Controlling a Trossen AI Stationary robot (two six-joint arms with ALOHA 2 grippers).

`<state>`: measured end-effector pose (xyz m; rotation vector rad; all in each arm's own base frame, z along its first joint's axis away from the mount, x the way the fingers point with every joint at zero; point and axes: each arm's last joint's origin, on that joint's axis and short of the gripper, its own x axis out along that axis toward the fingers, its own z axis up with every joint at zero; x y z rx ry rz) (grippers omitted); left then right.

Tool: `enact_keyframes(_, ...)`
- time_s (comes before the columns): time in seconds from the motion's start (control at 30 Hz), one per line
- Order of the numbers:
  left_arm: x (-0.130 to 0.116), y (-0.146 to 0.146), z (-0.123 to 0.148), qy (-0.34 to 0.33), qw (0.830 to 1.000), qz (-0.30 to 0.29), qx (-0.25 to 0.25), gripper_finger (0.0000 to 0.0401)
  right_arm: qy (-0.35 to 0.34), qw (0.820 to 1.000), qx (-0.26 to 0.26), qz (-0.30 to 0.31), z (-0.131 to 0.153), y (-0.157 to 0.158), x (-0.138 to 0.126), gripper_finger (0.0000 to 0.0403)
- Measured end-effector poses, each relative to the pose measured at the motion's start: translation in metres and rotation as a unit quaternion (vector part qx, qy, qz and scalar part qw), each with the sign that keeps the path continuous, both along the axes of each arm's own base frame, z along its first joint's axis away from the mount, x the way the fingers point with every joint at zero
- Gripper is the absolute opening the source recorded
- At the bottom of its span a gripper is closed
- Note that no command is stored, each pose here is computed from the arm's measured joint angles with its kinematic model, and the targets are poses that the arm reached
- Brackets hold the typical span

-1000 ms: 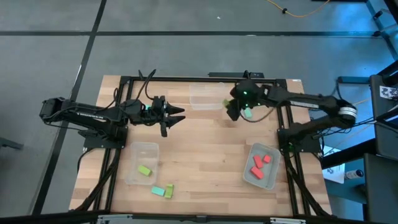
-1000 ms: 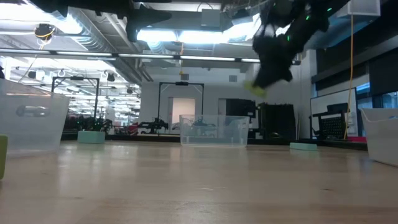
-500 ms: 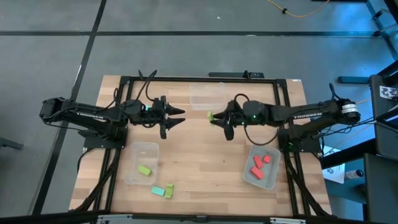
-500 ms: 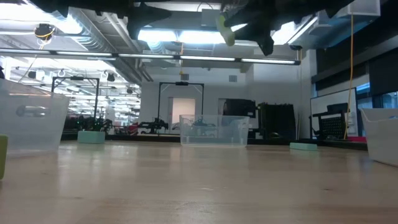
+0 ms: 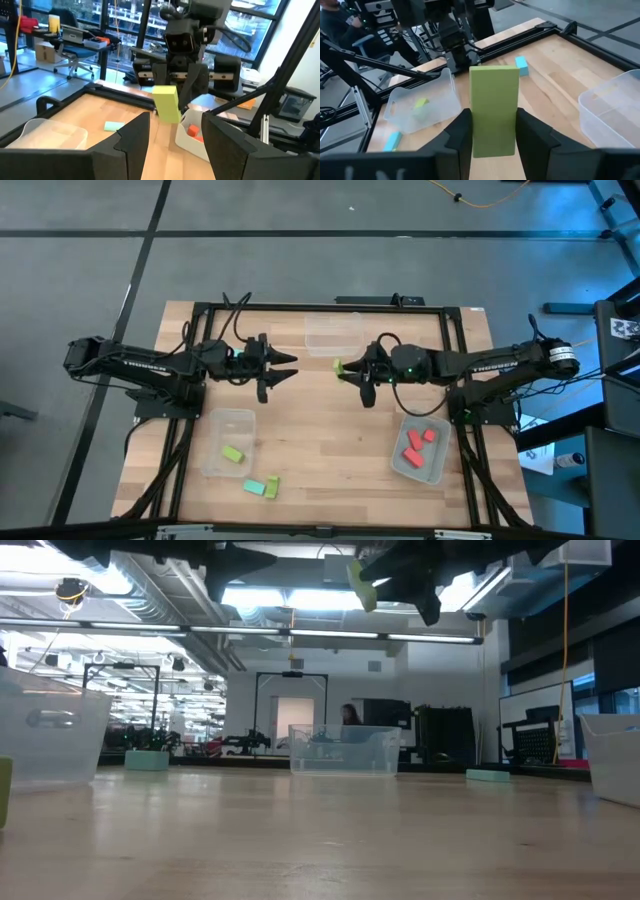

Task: Sort & place blocks by color
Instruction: Put the top green block into the bottom transparent bin

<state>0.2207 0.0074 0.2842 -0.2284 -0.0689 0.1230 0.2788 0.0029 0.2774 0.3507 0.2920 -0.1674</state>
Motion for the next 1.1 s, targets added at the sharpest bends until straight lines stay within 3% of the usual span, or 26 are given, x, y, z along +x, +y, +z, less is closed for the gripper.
enact_keyframes(0.23, 0.016, -0.001, -0.004, -0.031, 1.000, -0.004, 0.001, 0.0172, -0.032, 0.999, -0.017, 0.007, 0.006, 0.000, 0.002, 0.0118)
enact_keyframes(0.43, 0.043, -0.006, -0.007, -0.012, 1.000, -0.013, 0.001, 0.0172, -0.064, 0.998, -0.022, 0.010, 0.013, 0.000, 0.003, 0.0118)
enact_keyframes(0.6, 0.069, -0.010, -0.003, 0.001, 0.999, -0.013, 0.046, 0.0172, -0.076, 0.996, -0.034, 0.032, 0.015, 0.007, 0.004, 0.0118)
enact_keyframes(0.73, 0.085, -0.010, 0.000, 0.005, 0.999, 0.001, 0.052, 0.0172, -0.077, 0.995, -0.041, 0.043, 0.015, 0.012, 0.004, 0.0118)
enact_keyframes(1.1, 0.093, -0.015, -0.001, 0.014, 0.998, -0.030, 0.051, 0.0172, -0.058, 0.996, -0.047, 0.056, 0.012, 0.016, 0.002, 0.0118)
